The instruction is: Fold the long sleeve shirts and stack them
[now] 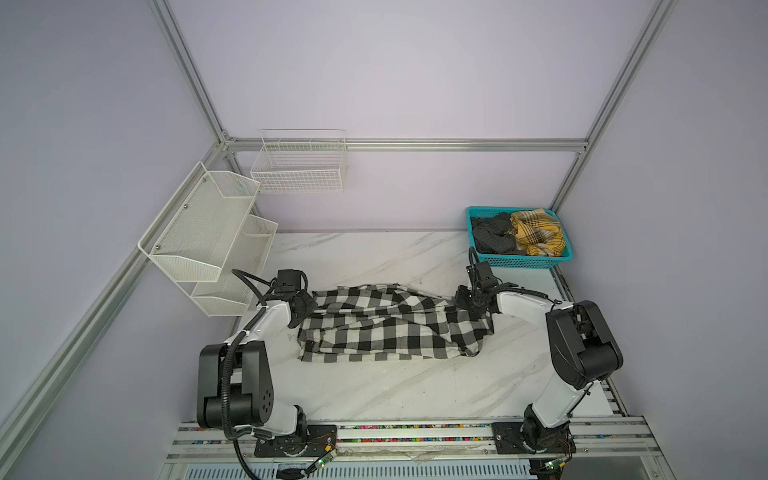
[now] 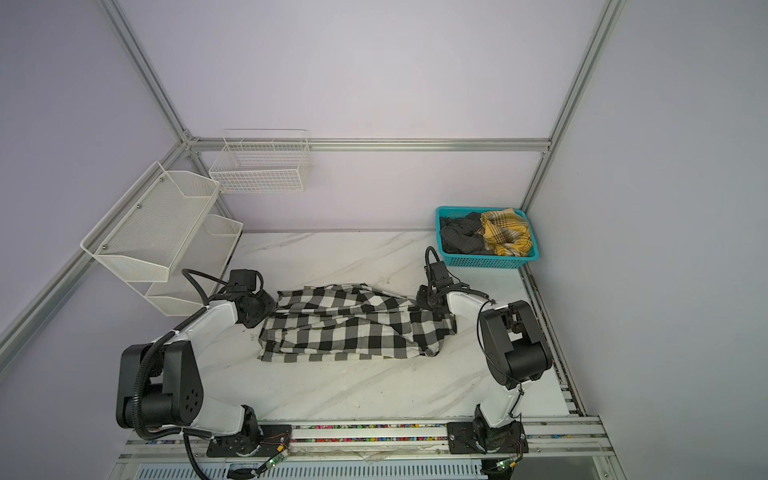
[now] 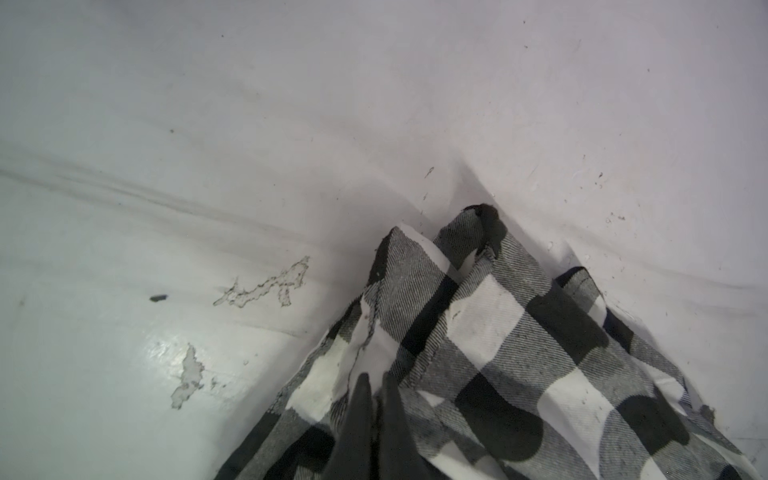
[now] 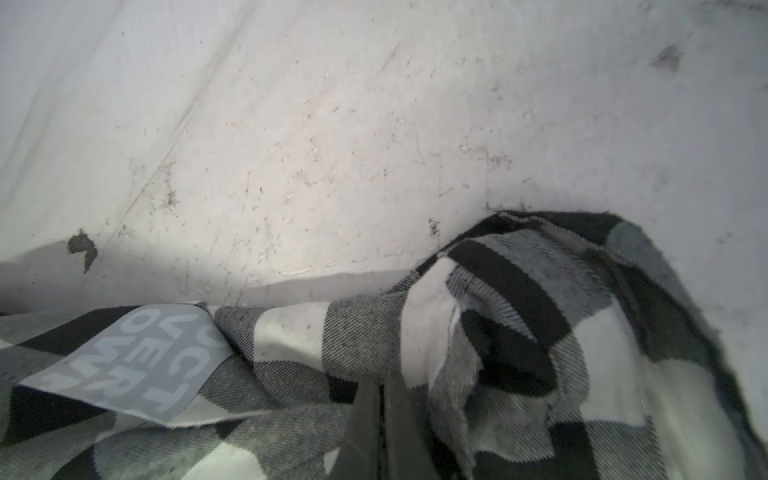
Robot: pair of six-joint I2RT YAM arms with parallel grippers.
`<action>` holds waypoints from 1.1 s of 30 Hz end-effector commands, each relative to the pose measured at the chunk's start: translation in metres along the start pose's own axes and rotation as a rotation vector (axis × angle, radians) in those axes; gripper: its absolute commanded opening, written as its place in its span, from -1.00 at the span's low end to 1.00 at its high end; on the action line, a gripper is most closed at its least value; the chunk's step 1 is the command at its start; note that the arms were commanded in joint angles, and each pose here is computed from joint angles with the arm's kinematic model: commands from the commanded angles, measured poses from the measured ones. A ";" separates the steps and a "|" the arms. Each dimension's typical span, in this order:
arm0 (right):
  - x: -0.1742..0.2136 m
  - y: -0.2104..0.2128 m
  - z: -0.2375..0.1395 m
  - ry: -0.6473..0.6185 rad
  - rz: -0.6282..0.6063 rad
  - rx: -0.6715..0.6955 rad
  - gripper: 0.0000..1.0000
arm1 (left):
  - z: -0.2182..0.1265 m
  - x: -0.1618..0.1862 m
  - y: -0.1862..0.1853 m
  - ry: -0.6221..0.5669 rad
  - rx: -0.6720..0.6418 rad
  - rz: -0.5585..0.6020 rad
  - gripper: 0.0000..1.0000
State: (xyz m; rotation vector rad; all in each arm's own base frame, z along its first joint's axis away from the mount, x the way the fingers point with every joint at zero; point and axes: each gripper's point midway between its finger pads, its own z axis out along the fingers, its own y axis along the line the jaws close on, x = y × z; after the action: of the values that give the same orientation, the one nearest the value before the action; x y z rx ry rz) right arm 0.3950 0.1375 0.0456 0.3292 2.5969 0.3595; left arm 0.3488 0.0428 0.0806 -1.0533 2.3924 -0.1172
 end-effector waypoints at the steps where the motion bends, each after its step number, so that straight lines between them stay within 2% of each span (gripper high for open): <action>1: 0.002 -0.011 0.009 -0.007 0.006 0.048 -1.00 | 0.005 0.012 0.019 -0.002 -0.055 -0.010 -1.00; 7: 0.004 -0.008 0.010 0.002 0.000 0.042 -1.00 | 0.026 0.041 0.040 0.081 -0.114 -0.023 -1.00; 8: 0.004 -0.007 0.009 0.005 -0.004 0.040 -1.00 | 0.025 0.042 0.039 0.087 -0.110 -0.029 -0.91; 10: -0.001 -0.001 0.000 -0.004 -0.016 0.033 -0.55 | 0.016 0.039 0.036 0.072 -0.099 -0.047 -0.23; 11: -0.004 0.003 -0.006 -0.011 -0.021 0.031 -0.35 | 0.009 0.034 0.035 0.055 -0.093 -0.056 -0.01; 12: -0.010 0.009 -0.014 -0.026 -0.030 0.025 -0.15 | -0.004 0.024 0.028 0.021 -0.067 -0.062 0.14; 13: -0.018 0.016 -0.025 -0.044 -0.040 0.021 -0.03 | -0.015 0.015 0.023 0.000 -0.053 -0.059 0.21; 15: -0.032 0.031 -0.043 -0.073 -0.071 0.008 0.08 | -0.035 -0.003 0.010 -0.035 -0.036 -0.056 0.23; 17: -0.045 0.054 -0.057 -0.101 -0.131 -0.023 0.18 | -0.049 -0.016 -0.005 -0.055 -0.008 -0.042 0.18; 19: -0.048 0.088 -0.061 -0.096 -0.245 -0.063 0.25 | -0.055 -0.022 -0.025 -0.051 0.040 -0.018 0.12; 21: -0.038 0.124 -0.053 -0.066 -0.386 -0.079 0.35 | -0.052 -0.020 -0.043 -0.021 0.077 -0.001 -0.07; 24: -0.017 0.169 -0.032 -0.015 -0.523 -0.107 0.41 | -0.026 -0.003 -0.056 0.067 0.080 0.007 -0.34; 29: 0.001 0.226 -0.003 -0.005 -0.614 -0.156 0.59 | 0.002 0.024 -0.062 0.165 0.085 -0.002 -0.66; 33: 0.006 0.243 0.027 0.019 -0.632 -0.141 0.64 | 0.016 0.036 -0.053 0.201 0.048 0.012 -0.84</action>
State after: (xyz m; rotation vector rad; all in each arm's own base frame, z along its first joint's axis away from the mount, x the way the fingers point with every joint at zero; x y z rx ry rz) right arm 0.4369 0.3787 0.0995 -0.5130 2.4797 0.3787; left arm 0.3609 -0.0134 0.0568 -1.0656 2.5916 -0.2386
